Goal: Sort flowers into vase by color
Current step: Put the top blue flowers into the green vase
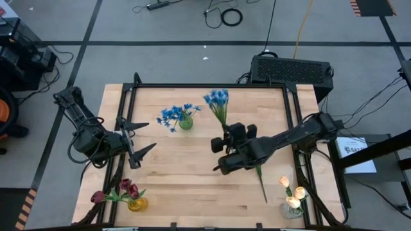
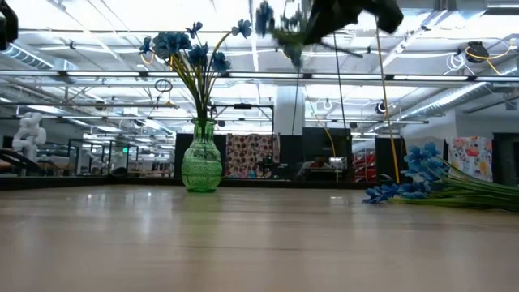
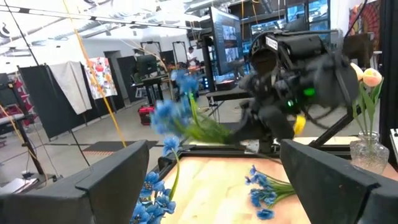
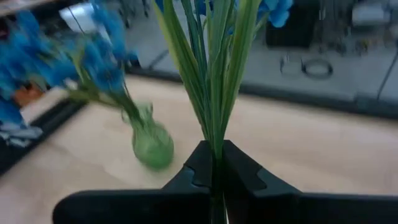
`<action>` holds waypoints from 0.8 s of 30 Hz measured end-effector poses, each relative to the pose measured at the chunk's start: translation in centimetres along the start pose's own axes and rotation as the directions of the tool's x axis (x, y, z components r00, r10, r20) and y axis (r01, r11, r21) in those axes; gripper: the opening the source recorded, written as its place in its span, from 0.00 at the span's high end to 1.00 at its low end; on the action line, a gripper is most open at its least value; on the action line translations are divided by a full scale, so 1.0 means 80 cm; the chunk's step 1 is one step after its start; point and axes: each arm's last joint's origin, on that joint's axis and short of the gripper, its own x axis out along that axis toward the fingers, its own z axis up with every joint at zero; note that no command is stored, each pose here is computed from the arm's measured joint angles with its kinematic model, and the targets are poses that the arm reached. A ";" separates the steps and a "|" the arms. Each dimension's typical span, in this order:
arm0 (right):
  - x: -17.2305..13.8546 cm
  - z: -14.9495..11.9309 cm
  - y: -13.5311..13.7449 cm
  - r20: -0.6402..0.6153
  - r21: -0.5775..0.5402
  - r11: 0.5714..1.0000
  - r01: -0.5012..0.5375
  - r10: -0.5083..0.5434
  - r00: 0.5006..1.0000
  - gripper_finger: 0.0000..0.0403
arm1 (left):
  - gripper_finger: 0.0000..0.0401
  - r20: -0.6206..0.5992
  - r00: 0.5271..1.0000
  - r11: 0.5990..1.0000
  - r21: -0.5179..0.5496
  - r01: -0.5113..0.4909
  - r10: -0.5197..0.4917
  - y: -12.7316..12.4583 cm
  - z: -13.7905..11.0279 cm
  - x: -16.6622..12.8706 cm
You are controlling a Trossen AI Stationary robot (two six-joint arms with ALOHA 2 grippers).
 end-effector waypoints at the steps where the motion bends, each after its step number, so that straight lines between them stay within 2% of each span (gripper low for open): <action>1: -0.004 0.008 -0.002 0.027 -0.022 1.000 -0.008 0.009 1.000 0.99 | 0.08 0.002 1.000 1.000 -0.003 0.001 -0.001 0.000 0.000 0.000; 8: -0.021 0.074 -0.024 0.112 -0.173 0.985 -0.031 0.050 0.992 0.99 | 0.08 0.000 1.000 1.000 0.003 0.003 -0.003 -0.002 -0.001 0.001; 11: -0.025 0.102 -0.031 0.126 -0.262 0.964 -0.048 0.084 0.988 0.99 | 0.08 0.027 0.999 0.999 -0.014 0.040 -0.039 -0.003 0.002 0.002; 14: -0.025 0.135 -0.038 0.064 -0.348 0.924 -0.161 0.195 0.979 0.99 | 0.08 0.083 0.993 0.995 -0.046 0.093 -0.089 -0.001 0.006 0.006; 17: -0.025 0.170 -0.046 0.014 -0.400 0.858 -0.322 0.357 0.934 0.99 | 0.08 0.096 0.991 0.993 -0.062 0.103 -0.097 0.000 0.005 0.011; 20: -0.023 0.199 -0.056 0.025 -0.415 0.802 -0.430 0.482 0.876 0.99 | 0.08 0.086 0.993 0.995 -0.045 0.087 -0.082 -0.002 0.002 0.016; 24: -0.013 0.227 -0.057 0.140 -0.366 0.793 -0.486 0.564 0.814 0.99 | 0.08 0.115 0.989 0.993 -0.056 0.100 -0.093 -0.002 0.002 0.026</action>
